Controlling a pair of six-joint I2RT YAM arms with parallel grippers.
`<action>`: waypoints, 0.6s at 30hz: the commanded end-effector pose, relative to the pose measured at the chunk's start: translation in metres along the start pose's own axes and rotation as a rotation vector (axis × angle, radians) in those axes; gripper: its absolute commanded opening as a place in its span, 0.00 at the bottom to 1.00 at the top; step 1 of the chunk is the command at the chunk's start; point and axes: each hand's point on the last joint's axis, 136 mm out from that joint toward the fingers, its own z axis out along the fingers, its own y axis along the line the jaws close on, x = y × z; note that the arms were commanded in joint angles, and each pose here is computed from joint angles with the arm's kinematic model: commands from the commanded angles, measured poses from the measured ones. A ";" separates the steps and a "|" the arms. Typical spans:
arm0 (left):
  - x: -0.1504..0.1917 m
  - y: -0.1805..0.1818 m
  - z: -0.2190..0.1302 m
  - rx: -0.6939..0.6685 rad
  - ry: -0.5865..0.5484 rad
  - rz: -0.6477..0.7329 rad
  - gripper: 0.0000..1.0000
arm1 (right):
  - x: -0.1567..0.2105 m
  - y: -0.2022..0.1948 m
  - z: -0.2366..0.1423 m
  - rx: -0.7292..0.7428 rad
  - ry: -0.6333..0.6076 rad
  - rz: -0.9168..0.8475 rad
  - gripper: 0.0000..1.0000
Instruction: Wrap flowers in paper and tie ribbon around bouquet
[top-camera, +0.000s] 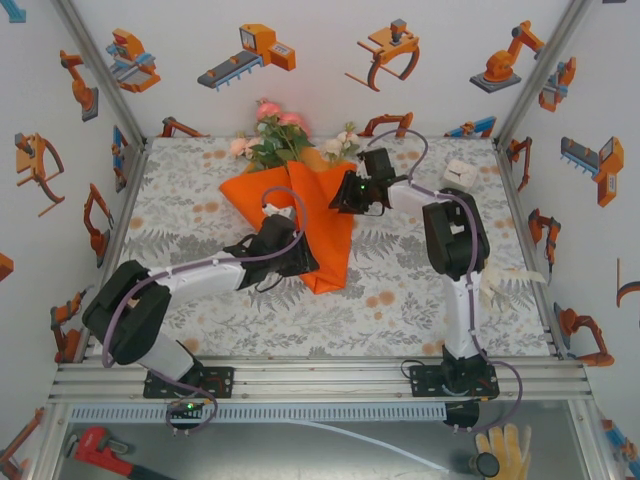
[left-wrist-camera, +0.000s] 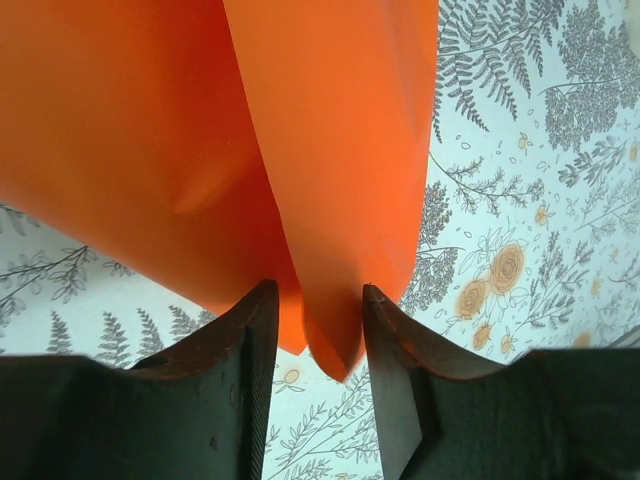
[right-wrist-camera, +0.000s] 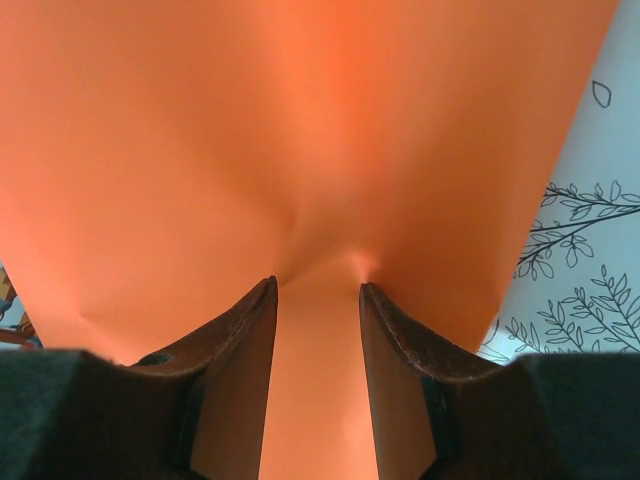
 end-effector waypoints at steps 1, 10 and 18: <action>-0.027 0.004 -0.034 -0.077 -0.108 0.073 0.45 | -0.013 -0.004 -0.003 0.046 -0.040 -0.048 0.39; -0.089 0.076 -0.083 -0.317 -0.202 -0.109 0.39 | -0.016 0.009 -0.005 0.014 -0.032 -0.060 0.39; -0.101 0.080 -0.012 -0.184 -0.054 -0.156 0.31 | -0.010 0.026 -0.018 -0.024 -0.063 -0.071 0.39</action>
